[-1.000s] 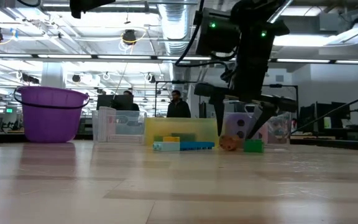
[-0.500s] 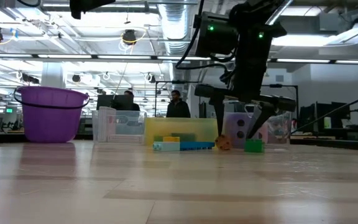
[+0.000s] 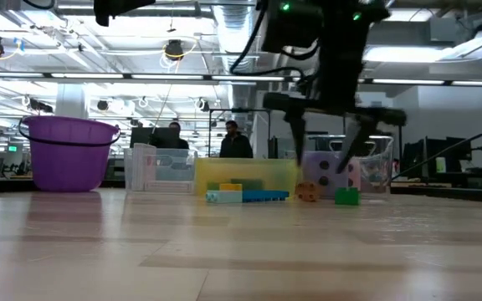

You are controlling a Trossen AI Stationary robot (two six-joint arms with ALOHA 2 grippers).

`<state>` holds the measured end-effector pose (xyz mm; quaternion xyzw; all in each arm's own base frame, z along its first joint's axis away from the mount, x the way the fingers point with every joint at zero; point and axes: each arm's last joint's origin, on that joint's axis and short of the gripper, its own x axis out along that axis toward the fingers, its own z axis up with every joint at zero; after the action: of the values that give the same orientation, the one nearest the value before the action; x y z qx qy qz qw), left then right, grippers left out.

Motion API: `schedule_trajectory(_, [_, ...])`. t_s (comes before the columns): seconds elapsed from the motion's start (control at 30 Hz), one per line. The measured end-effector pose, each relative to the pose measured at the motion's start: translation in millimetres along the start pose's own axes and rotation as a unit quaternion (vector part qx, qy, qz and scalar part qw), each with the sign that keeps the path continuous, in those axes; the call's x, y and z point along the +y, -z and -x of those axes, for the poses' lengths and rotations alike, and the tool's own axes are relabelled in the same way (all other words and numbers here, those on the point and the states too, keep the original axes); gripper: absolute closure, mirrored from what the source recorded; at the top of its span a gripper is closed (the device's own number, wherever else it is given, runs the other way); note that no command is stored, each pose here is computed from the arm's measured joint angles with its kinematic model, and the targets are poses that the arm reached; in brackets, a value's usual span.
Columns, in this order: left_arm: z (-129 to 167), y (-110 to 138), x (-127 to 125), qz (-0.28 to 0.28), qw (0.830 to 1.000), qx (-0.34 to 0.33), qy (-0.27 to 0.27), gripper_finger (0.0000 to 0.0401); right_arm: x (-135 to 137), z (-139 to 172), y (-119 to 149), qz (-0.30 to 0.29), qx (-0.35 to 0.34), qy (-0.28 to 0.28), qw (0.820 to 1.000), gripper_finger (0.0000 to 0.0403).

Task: Pick & Place Toys
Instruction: Put the green gamepiece into the yellow bin

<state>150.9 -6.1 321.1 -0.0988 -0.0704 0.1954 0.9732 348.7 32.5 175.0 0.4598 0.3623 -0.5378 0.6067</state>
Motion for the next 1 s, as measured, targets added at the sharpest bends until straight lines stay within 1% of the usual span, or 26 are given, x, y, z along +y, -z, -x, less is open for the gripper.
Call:
schedule_trajectory(0.2, [0.0,2.1,0.3,-0.004,1.000,0.009,-0.002,0.0096,-16.7,5.8,13.5,0.008,-0.008,0.063,0.998,0.0143])
schedule_trajectory(0.33, [-0.1,2.1,0.3,-0.004,1.000,0.010,-0.002,0.0096,-22.9,7.4,15.4,0.020,-0.017,0.088,0.996,0.0143])
schedule_trajectory(0.53, [-0.1,2.1,0.3,-0.004,1.000,0.010,-0.002,0.0096,-19.6,-2.1,5.6,0.033,-0.036,0.092,0.995,0.0143])
schedule_trajectory(0.63, [-0.1,2.1,0.3,-0.004,1.000,0.009,-0.002,0.0096,-18.4,-9.3,-0.8,0.049,-0.035,0.100,0.993,0.0143])
schedule_trajectory(0.7, [-0.1,2.1,0.3,0.003,1.000,0.010,-0.001,0.0096,-15.5,-13.6,-3.3,0.047,-0.036,0.096,0.994,0.0143])
schedule_trajectory(0.77, [-0.1,2.1,0.3,0.011,1.000,0.009,-0.002,0.0096,-18.6,-16.1,-4.5,0.058,-0.036,0.113,0.991,0.0143])
schedule_trajectory(0.83, [-0.1,2.2,0.3,0.013,1.000,0.010,-0.002,0.0096,-15.5,-19.0,-3.0,0.065,-0.031,0.105,0.992,0.0143])
schedule_trajectory(0.9, [-0.1,2.1,0.2,0.013,1.000,0.009,-0.001,0.0096,-17.4,-20.1,-1.5,0.080,-0.028,0.114,0.990,0.0143])
schedule_trajectory(1.0, [-0.1,2.0,0.2,0.013,1.000,0.010,-0.001,0.0096,-15.6,-24.1,2.5,0.088,-0.025,0.111,0.990,0.0143])
